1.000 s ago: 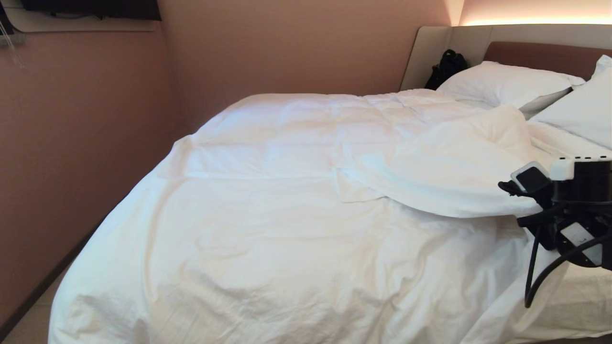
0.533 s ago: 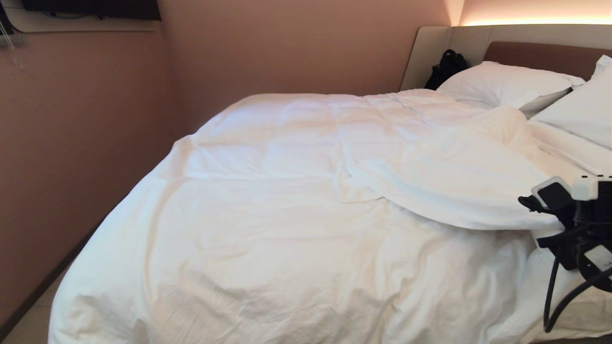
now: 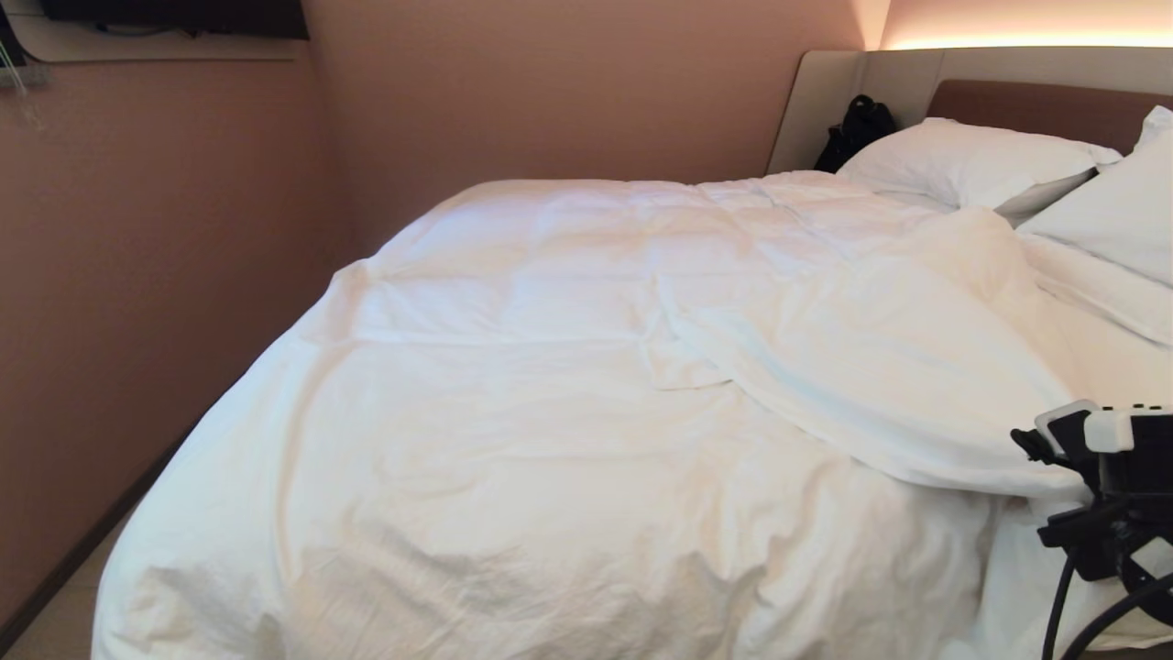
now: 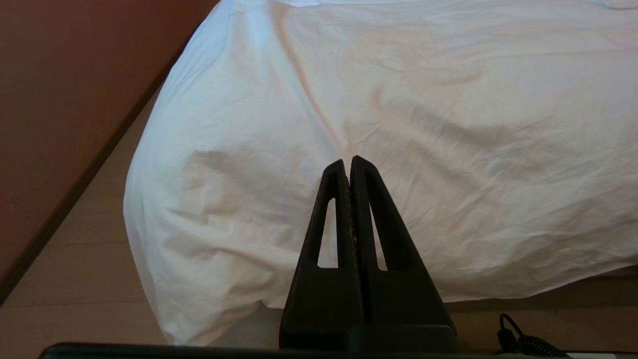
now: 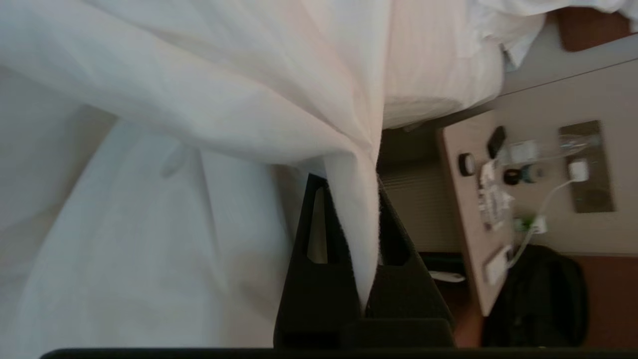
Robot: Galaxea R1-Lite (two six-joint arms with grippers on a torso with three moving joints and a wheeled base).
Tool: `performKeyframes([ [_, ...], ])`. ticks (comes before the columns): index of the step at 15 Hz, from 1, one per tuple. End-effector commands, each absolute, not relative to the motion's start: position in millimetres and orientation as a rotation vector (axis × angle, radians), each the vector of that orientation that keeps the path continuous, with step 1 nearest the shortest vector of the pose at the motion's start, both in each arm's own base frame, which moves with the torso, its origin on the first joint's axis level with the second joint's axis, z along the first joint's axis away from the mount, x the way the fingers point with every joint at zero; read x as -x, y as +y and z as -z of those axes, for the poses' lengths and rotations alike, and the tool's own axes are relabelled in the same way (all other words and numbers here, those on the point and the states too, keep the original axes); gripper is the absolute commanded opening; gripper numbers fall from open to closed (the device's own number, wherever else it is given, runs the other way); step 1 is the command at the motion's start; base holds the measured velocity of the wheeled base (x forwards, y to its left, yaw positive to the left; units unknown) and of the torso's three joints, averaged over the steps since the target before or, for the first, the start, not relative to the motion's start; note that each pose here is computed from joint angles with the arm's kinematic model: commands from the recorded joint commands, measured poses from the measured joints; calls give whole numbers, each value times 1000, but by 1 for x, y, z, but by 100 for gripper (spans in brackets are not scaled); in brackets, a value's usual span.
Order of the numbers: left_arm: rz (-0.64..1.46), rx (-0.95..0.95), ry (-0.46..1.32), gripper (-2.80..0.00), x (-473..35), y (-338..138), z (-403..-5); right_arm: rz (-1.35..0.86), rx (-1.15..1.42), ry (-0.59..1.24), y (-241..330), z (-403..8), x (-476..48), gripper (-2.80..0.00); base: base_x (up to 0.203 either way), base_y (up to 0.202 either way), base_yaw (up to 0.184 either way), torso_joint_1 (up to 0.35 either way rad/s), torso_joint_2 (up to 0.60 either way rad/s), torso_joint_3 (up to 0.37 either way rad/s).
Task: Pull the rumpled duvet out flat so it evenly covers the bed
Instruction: Flatten the corners of the folded blanket
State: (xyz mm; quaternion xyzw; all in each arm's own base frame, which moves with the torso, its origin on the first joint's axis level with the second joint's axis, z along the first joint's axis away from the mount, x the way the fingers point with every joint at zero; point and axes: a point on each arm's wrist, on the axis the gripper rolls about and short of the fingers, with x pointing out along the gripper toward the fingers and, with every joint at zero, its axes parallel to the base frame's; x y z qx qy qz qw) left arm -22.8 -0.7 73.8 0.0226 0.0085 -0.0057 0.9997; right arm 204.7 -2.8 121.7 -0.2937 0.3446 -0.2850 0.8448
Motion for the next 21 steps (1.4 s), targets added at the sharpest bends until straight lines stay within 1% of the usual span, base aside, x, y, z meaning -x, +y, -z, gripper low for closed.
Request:
performKeyframes([
  [1,11,-46,17,-280,23,-1,-74,600,416,735,-2,-101,-207,-280,0,0,0,0,0,0],
  [3,11,-46,17,-280,23,-1,-74,576,354,777,-4,-88,-203,-280,0,0,0,0,0,0],
  [8,11,-46,17,-280,23,-1,-74,562,305,813,-14,-83,-201,-280,0,0,0,0,0,0],
  [9,11,-46,17,-280,23,-1,-74,560,300,814,-14,-82,-201,0,0,0,0,0,0,0],
  [14,11,-46,17,-280,23,-1,-74,550,288,789,-14,-88,-197,0,0,0,0,0,0,0],
  [18,11,-46,17,-280,23,-1,-74,476,258,698,-10,-113,-184,0,0,0,0,0,0,0],
  [21,11,-46,17,-280,23,-1,-74,349,239,652,1,-132,-172,0,0,0,0,0,0,0],
])
